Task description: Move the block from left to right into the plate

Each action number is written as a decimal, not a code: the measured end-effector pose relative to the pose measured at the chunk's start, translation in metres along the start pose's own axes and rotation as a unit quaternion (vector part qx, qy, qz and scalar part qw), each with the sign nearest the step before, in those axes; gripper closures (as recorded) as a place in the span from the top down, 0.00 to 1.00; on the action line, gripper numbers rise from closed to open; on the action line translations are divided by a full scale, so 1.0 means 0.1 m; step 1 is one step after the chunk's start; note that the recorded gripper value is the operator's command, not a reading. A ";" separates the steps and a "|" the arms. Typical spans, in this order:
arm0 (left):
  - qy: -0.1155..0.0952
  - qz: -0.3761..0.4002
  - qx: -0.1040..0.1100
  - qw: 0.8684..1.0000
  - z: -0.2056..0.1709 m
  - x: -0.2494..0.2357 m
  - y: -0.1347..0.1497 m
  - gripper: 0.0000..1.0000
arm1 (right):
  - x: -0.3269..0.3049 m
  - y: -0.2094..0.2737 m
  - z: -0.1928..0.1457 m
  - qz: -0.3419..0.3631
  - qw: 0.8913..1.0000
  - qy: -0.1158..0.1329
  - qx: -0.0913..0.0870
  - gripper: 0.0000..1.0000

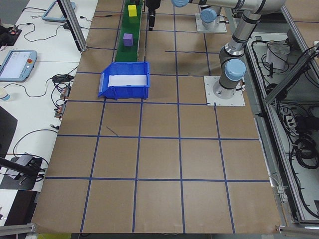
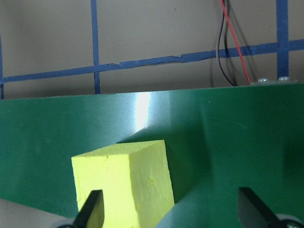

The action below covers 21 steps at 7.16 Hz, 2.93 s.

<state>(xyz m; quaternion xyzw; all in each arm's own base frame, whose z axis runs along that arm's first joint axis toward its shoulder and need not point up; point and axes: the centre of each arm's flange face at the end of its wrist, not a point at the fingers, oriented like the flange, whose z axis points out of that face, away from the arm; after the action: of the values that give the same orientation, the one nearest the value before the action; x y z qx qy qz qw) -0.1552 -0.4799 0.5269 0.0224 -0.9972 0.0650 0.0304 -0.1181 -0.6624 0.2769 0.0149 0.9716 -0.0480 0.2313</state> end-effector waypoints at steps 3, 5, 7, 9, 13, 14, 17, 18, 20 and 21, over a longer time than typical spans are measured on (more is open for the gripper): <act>-0.016 0.009 0.006 1.000 -0.02 -0.08 -0.02 1.00 | 0.01 0.01 0.01 -0.001 1.000 0.002 0.000 1.00; -0.018 0.010 0.009 1.000 -0.04 -0.09 -0.03 1.00 | 0.02 0.00 0.01 -0.006 1.000 0.012 0.003 1.00; -0.018 0.010 0.011 1.000 -0.04 -0.09 -0.04 1.00 | 0.06 0.00 0.00 -0.008 1.000 0.028 0.001 1.00; -0.018 0.010 0.012 1.000 -0.05 -0.10 -0.04 1.00 | 0.16 0.05 0.04 -0.015 0.997 0.076 -0.003 1.00; -0.018 0.010 0.013 1.000 -0.06 -0.10 -0.04 1.00 | 0.29 0.07 0.07 -0.032 0.990 0.134 -0.002 0.17; -0.018 0.010 0.013 1.000 -0.06 -0.10 -0.04 1.00 | 0.30 0.07 0.04 -0.046 0.988 0.147 -0.003 0.17; -0.018 0.010 0.013 1.000 -0.06 -0.09 -0.04 1.00 | 0.20 0.14 -0.26 -0.082 0.978 0.192 -0.008 0.12; -0.018 0.010 0.013 1.000 -0.06 -0.09 -0.04 1.00 | 0.27 0.19 -0.38 -0.106 0.971 0.214 -0.018 0.13; -0.018 0.010 0.012 1.000 -0.05 -0.09 -0.04 1.00 | 0.92 0.44 -0.82 -0.149 0.960 0.236 -0.033 0.14; -0.018 0.010 0.012 1.000 -0.05 -0.09 -0.04 1.00 | 1.37 0.66 -1.04 -0.154 0.958 0.237 -0.039 0.14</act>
<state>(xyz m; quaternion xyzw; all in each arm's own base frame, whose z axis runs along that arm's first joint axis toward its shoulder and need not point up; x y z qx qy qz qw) -0.1453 -0.4827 0.5321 0.0136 -0.9969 0.0773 0.0111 -0.2831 -0.5855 0.3017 -0.1330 0.9902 -0.0398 -0.0159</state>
